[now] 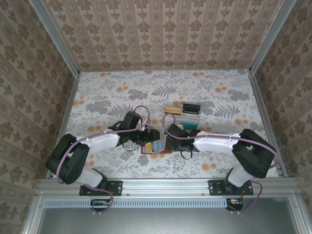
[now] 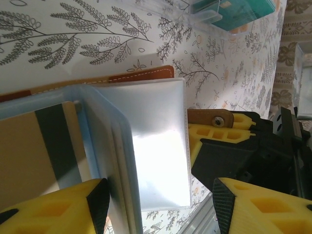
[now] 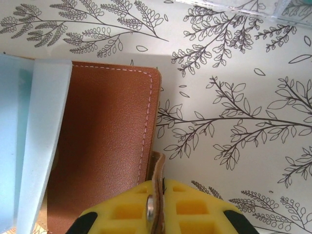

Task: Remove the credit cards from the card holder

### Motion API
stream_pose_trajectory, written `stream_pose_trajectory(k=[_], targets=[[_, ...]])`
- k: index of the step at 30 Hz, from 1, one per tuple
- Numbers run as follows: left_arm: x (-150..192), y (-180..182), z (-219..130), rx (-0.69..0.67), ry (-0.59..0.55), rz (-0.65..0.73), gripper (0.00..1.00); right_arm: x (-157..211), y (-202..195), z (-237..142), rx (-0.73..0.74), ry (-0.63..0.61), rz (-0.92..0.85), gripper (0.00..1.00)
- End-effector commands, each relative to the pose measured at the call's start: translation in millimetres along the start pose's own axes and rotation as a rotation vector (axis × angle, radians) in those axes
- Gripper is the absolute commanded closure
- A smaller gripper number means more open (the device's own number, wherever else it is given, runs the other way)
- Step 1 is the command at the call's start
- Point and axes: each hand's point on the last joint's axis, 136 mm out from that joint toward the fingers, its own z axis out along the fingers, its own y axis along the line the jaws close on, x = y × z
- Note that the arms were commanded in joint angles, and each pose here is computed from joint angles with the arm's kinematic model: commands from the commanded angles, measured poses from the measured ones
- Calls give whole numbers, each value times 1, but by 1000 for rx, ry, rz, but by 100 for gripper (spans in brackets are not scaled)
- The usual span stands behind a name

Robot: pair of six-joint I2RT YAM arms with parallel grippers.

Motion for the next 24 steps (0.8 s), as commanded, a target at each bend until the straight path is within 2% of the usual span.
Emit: stream_pose_trajectory(k=[1, 6, 15, 18, 24], targets=[[-3, -18, 2, 38, 17, 64, 39, -1, -4, -4, -28, -11, 54, 91], [-2, -8, 2, -6, 21, 41, 41, -5, -6, -10, -41, -27, 74, 90], [-9, 26, -23, -217, -78, 25, 48, -4, -5, -9, -43, -23, 69, 90], [-10, 31, -34, -269, -112, 36, 48, -4, -4, -8, -48, -20, 68, 99], [-7, 27, -29, -229, -84, 39, 48, -3, -3, -4, -45, -9, 65, 99]])
